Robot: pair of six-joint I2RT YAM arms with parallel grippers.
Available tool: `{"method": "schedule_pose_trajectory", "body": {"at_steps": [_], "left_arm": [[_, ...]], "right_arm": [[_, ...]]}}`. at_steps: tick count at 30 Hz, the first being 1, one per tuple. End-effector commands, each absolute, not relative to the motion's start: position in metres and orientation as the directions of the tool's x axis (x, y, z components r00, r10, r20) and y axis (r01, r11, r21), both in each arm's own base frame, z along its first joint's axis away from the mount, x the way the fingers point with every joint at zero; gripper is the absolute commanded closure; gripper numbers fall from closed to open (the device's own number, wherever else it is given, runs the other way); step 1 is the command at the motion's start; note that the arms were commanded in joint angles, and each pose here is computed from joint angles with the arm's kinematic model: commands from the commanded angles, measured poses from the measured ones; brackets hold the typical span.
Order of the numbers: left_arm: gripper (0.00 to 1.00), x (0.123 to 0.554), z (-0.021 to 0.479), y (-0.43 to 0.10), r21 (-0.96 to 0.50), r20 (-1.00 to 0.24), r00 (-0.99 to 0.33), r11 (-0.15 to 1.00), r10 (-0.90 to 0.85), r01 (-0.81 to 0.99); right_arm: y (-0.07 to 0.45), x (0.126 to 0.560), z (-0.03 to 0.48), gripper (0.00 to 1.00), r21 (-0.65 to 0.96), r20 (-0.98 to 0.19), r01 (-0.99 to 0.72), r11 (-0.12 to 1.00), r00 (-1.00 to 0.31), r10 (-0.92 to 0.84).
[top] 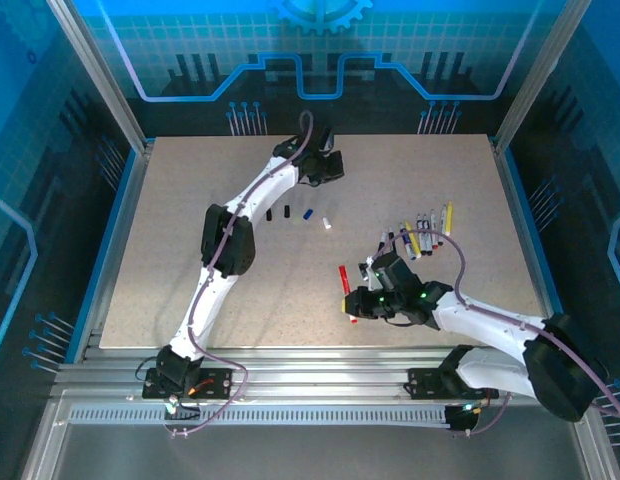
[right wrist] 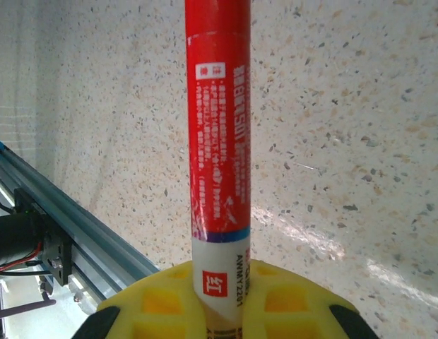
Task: Open the pen caps
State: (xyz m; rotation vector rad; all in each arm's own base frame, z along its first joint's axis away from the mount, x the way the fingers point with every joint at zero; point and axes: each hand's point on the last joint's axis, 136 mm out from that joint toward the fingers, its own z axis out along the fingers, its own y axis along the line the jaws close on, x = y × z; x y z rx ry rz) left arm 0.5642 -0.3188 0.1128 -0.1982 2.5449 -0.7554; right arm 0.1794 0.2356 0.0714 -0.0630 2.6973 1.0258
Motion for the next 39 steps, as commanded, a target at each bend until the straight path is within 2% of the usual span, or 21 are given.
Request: {"method": "schedule_pose_trajectory", "body": {"at_steps": [1,6,9,15,31,35,39], "left_arm": [[1.00,0.543,0.136,-0.340,-0.586,-0.401,-0.886,0.808,-0.232,0.054],[0.63,0.515,0.145,-0.344,-0.616,-0.378,-0.906,0.783,-0.192,0.091],[0.56,0.496,0.152,-0.352,-0.661,-0.350,-0.921,0.742,-0.170,0.114],[0.56,0.462,0.155,-0.372,-0.730,-0.285,-0.952,0.669,-0.111,0.141],[0.62,0.428,0.135,-0.392,-0.724,-0.248,-0.968,0.672,-0.040,0.158],[0.70,0.426,0.134,-0.394,-0.725,-0.244,-0.969,0.670,-0.033,0.160],[0.73,0.424,0.131,-0.395,-0.725,-0.238,-0.971,0.670,-0.029,0.158]], "right_arm": [[0.227,0.193,0.080,1.00,0.617,-0.292,-0.137,0.775,-0.954,0.064],[0.214,0.224,0.081,1.00,0.601,-0.333,-0.129,0.789,-0.938,0.100],[0.211,0.243,0.088,1.00,0.593,-0.372,-0.146,0.792,-0.922,0.109],[0.206,0.270,0.092,1.00,0.583,-0.408,-0.151,0.799,-0.904,0.127],[0.202,0.305,0.106,1.00,0.576,-0.445,-0.154,0.803,-0.883,0.150],[0.202,0.313,0.108,1.00,0.579,-0.448,-0.153,0.801,-0.880,0.156],[0.202,0.320,0.108,1.00,0.584,-0.449,-0.147,0.798,-0.878,0.167]]}}
